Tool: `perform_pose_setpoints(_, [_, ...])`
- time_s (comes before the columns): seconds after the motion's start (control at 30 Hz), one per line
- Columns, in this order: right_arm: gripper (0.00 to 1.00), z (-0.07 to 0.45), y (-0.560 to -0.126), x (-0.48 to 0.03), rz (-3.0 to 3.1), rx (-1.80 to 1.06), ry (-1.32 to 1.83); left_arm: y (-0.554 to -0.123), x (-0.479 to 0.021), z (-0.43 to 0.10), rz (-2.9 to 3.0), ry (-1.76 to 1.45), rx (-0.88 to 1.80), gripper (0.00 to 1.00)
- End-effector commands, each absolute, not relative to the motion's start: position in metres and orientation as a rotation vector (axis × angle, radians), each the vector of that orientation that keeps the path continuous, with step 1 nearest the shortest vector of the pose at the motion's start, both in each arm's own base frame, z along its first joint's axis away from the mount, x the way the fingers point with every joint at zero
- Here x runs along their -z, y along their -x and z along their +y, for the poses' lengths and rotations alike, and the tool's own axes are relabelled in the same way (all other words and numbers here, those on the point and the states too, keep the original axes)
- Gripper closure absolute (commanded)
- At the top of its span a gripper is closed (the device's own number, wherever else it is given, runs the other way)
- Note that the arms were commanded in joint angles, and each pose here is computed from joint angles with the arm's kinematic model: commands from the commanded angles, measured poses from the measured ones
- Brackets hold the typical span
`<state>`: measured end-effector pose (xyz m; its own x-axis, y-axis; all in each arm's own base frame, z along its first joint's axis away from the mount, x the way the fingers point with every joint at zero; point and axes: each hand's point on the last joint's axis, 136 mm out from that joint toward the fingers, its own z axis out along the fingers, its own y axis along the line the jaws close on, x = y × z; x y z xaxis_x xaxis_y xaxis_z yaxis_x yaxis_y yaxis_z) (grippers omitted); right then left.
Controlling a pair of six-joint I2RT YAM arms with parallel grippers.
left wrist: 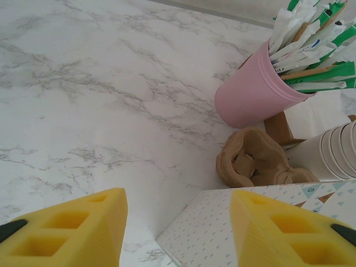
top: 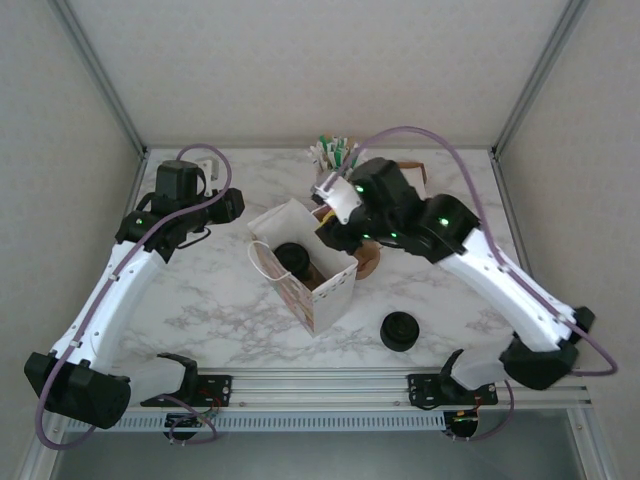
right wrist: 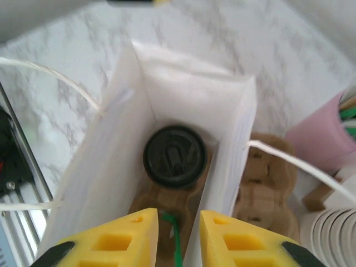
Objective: Pack the takeout coffee
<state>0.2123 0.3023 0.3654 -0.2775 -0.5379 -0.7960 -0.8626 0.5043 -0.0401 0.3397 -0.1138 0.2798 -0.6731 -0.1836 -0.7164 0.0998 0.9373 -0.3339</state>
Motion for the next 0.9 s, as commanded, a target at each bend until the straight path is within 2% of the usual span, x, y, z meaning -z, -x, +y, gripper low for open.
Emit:
perform_pose_setpoints(0.0, [0.73, 0.305, -0.203, -0.409, 1.726, -0.616, 1.100, -0.338, -0.279, -0.114, 2.264, 0.046, 0.438, 0.48])
perform_pose_setpoints(0.2, [0.71, 0.269, -0.202, -0.461, 1.487, -0.578, 0.874, -0.338, -0.280, -0.114, 2.260, 0.045, 0.441, 0.48])
perform_pose_setpoints(0.4, [0.67, 0.217, -0.233, -0.478, 1.450, -0.340, 0.599, -0.338, -0.280, -0.114, 2.260, 0.048, 0.442, 0.48])
perform_pose_setpoints(0.6, [0.65, 0.164, -0.284, -0.458, 1.597, -0.203, 0.345, -0.337, -0.281, -0.114, 2.257, 0.046, 0.443, 0.47])
perform_pose_setpoints(0.87, [0.63, 0.113, -0.355, -0.394, 1.857, -0.169, 0.089, -0.337, -0.283, -0.115, 2.254, 0.045, 0.449, 0.47])
